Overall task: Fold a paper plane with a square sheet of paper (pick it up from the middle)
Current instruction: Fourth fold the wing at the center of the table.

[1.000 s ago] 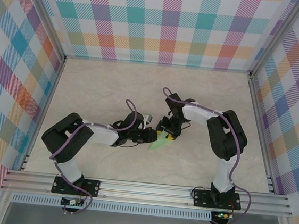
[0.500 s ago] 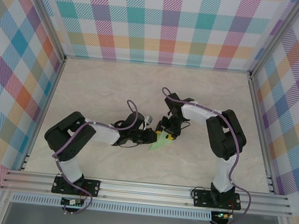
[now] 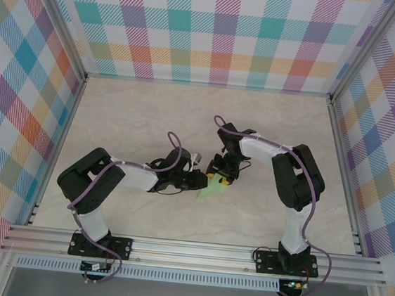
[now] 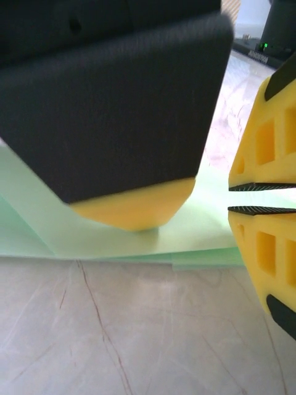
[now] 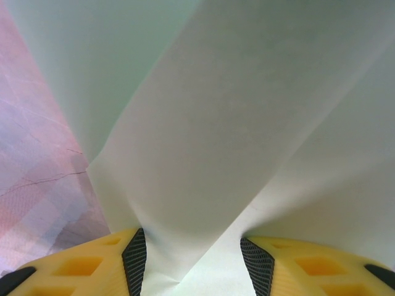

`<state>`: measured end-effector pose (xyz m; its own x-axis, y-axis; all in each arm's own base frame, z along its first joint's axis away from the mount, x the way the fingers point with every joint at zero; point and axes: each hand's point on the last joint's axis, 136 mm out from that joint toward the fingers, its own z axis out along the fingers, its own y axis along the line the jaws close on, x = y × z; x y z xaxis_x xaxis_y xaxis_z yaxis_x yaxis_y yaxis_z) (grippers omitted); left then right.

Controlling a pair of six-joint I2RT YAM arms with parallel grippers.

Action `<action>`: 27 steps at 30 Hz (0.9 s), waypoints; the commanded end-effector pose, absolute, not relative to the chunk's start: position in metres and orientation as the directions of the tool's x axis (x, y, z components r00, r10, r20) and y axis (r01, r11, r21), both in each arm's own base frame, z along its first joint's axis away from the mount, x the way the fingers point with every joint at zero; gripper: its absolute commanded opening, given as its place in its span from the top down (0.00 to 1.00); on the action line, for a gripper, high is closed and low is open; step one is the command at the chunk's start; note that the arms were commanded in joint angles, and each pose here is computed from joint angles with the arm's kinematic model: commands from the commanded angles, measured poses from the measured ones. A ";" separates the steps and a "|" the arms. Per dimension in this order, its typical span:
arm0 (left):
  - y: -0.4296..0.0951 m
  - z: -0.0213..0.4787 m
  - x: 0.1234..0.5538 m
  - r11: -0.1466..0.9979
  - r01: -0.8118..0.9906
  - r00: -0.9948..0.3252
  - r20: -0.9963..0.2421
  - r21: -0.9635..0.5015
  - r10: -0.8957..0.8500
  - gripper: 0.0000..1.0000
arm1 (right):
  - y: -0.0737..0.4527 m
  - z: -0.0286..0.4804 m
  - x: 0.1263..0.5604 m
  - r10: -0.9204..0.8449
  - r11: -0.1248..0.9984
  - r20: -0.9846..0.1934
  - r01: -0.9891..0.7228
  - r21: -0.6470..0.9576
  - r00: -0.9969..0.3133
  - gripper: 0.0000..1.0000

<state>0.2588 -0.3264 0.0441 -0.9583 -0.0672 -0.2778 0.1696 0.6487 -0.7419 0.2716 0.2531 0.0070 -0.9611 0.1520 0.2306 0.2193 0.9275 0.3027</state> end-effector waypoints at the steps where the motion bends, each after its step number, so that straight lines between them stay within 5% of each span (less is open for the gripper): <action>1: -0.329 0.063 0.256 0.603 0.159 -0.965 -0.253 -0.782 -0.073 0.82 | 0.212 -0.066 0.243 0.171 0.979 0.277 0.195 0.064 -0.946 0.49; 27: -0.314 0.034 0.236 0.707 0.061 -0.988 -0.144 -0.705 -0.059 0.83 | 0.209 -0.071 0.238 0.178 0.979 0.286 0.199 0.044 -0.941 0.51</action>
<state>0.2352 -0.3131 0.0271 -0.9884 -0.0657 -0.1369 0.0516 0.7024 -0.7099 0.2709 0.2522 0.0057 -0.9606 0.1535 0.2319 0.2194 0.9307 0.2928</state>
